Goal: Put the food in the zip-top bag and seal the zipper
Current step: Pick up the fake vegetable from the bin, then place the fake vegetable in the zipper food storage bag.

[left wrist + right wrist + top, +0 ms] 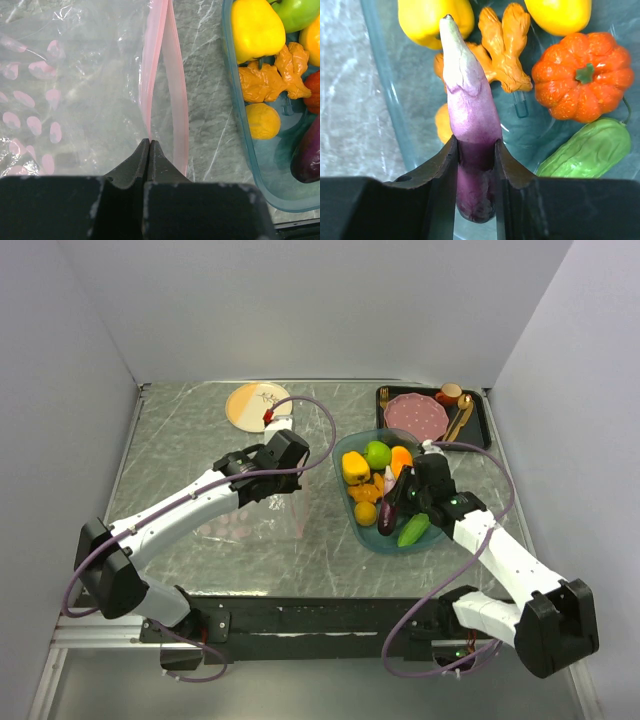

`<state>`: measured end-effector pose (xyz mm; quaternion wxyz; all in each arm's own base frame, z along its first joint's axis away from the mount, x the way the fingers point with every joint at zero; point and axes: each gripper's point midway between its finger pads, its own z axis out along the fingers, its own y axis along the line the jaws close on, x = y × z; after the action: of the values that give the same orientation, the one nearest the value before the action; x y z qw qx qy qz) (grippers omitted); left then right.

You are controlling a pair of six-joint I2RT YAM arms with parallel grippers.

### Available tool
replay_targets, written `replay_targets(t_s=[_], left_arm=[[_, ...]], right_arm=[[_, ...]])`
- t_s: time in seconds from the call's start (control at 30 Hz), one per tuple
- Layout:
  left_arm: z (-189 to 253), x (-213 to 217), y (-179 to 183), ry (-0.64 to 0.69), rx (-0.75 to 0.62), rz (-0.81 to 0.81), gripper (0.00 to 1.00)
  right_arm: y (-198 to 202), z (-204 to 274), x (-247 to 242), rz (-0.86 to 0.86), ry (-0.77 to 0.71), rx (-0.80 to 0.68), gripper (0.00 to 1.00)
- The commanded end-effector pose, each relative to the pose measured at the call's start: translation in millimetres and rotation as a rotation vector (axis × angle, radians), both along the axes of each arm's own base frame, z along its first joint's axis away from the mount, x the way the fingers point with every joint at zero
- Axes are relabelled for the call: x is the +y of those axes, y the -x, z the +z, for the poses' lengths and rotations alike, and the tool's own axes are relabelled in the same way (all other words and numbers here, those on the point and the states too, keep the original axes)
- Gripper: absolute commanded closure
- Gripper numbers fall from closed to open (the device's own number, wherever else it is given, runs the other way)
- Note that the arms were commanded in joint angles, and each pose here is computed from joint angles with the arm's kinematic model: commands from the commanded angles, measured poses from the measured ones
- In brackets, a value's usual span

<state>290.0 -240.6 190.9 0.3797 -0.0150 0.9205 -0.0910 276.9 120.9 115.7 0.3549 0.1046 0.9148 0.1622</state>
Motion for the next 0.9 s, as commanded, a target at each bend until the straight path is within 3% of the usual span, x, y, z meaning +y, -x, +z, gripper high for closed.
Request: replay_targets(t_s=[0.0,0.27,0.43,0.67,0.87], left_arm=[[16.9,-4.0,-5.5,0.039,-0.050,-0.005,0.99],[12.2,-10.4,-5.8,0.066,-0.029,0.006,0.99],[15.9,-21.3,-4.3,0.123,-0.017,-0.011,0.99],[19.9,-29.6,0.0,0.175,-0.004,-0.033,0.99],[22.9,-31.0,1.7,0.202,-0.009,-0.035,0.99]], right_arm=[[-13.3,29.8,1.9,-0.084,-0.091,-0.107,1.00],[-26.8,118.3,49.6,-0.053,-0.437,-0.365,1.00],[-29.1,156.3,98.4,0.022,-0.571,-0.419,1.00],[-41.2,171.4,130.2,0.024,-0.619,-0.490,1.00],[-42.8,158.8,162.7,0.054,-0.604,-0.461,1.00]])
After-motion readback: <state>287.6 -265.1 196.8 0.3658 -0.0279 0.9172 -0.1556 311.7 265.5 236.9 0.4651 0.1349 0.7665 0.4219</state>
